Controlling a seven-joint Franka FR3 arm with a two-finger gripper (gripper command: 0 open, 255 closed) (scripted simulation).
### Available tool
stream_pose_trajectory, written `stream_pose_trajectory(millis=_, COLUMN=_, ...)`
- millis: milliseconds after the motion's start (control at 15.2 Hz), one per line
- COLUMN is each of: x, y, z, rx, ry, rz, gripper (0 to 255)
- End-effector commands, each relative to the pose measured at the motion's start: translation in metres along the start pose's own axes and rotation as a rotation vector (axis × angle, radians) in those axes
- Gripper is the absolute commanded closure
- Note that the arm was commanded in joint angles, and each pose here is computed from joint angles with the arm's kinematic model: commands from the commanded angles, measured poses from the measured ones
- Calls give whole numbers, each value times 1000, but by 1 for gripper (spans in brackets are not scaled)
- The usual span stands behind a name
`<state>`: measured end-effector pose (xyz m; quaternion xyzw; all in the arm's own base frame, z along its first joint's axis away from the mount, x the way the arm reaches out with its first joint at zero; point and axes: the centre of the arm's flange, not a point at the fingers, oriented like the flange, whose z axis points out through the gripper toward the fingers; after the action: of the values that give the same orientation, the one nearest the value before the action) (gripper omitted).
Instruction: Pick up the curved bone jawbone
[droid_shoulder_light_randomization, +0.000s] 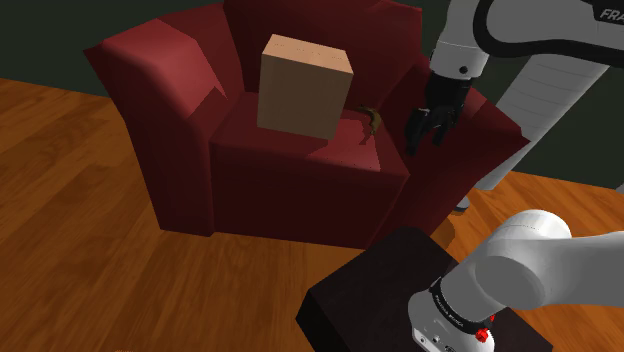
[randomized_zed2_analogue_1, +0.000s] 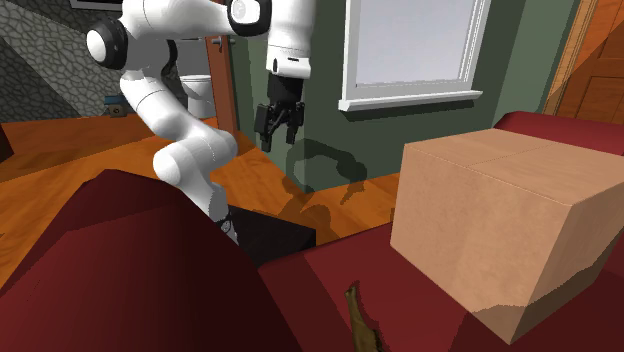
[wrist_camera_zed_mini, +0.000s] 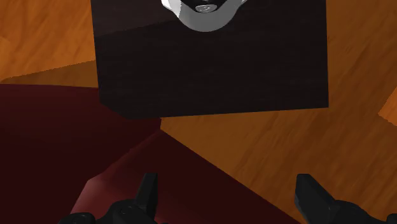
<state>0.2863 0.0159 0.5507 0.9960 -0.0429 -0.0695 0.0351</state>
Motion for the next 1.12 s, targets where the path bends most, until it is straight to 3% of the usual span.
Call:
stream_pose_trajectory(millis=0, x=0, y=0, z=0, rx=0, ry=0, rz=0, gripper=0)
stream_pose_trajectory(millis=1056, x=178, y=92, z=43, rx=-6, ry=41, rz=252, gripper=0)
